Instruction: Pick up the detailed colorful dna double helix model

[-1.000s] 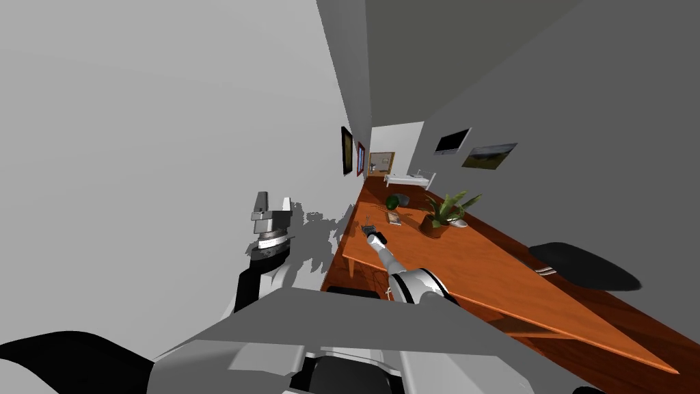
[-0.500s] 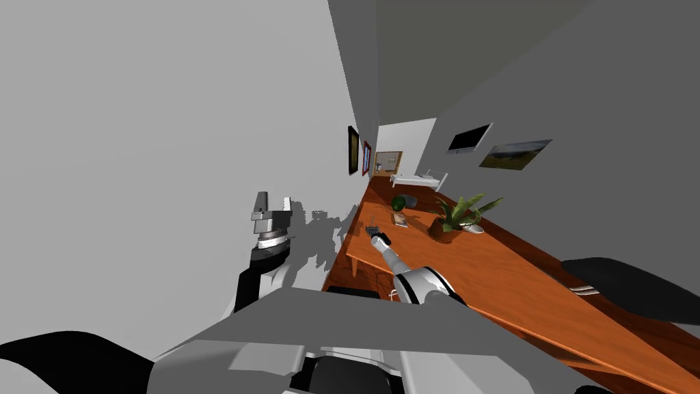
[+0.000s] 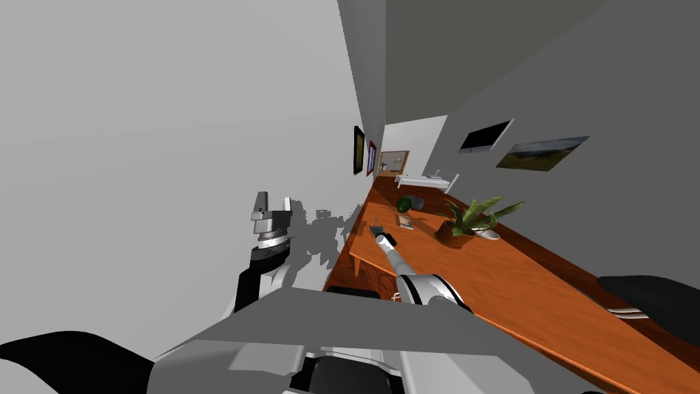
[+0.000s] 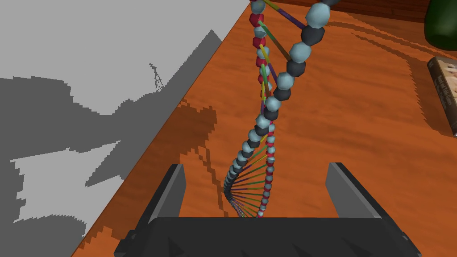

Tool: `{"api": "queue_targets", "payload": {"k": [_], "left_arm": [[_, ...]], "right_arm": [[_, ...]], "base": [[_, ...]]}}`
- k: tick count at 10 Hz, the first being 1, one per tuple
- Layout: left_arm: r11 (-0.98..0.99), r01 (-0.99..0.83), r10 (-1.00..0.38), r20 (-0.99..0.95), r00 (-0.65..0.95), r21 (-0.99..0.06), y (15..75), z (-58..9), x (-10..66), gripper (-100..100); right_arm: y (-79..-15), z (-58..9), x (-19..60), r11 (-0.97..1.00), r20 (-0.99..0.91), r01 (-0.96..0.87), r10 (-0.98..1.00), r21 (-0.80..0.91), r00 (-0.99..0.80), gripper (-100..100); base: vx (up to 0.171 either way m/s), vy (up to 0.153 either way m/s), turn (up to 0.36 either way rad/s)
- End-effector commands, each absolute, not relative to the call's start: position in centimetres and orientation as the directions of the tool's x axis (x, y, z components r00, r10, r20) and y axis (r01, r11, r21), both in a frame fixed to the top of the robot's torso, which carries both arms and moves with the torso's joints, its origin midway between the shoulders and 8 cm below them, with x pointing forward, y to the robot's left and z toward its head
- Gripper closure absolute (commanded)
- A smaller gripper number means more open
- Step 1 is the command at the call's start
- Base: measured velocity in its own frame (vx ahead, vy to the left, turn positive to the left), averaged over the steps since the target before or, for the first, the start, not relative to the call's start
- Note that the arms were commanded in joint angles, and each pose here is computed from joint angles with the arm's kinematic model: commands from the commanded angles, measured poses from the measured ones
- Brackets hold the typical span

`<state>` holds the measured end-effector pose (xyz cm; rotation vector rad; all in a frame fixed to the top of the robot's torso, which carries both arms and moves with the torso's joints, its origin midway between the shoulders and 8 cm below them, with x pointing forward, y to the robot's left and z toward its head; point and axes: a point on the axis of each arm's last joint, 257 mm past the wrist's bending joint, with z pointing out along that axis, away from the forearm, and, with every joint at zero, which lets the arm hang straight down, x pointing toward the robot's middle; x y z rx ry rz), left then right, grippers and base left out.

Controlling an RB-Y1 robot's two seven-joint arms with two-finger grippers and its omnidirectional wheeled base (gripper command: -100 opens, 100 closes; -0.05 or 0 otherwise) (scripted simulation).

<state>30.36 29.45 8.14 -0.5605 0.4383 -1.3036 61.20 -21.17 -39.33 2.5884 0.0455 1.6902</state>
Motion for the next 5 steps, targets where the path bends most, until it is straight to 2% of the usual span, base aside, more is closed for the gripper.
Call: {"api": "queue_targets", "payload": {"k": [1,5], "left_arm": [[0.165,0.773,-0.976,0.009,0.216,-0.613,29.5,8.1,30.4,0],[0.165,0.773,-0.976,0.009,0.216,-0.613,29.5,8.1,30.4,0]], "right_arm": [[-23.1,-39.4,61.4,-0.996,0.914,-0.026,0.063,0.080,0.400,-100],[-22.1,-39.8,61.1,-0.998,0.912,-0.010,0.054,0.064,0.407,-100]], "base": [[-0.022,0.010,0.108],[-0.002,0.002,-0.004]]}}
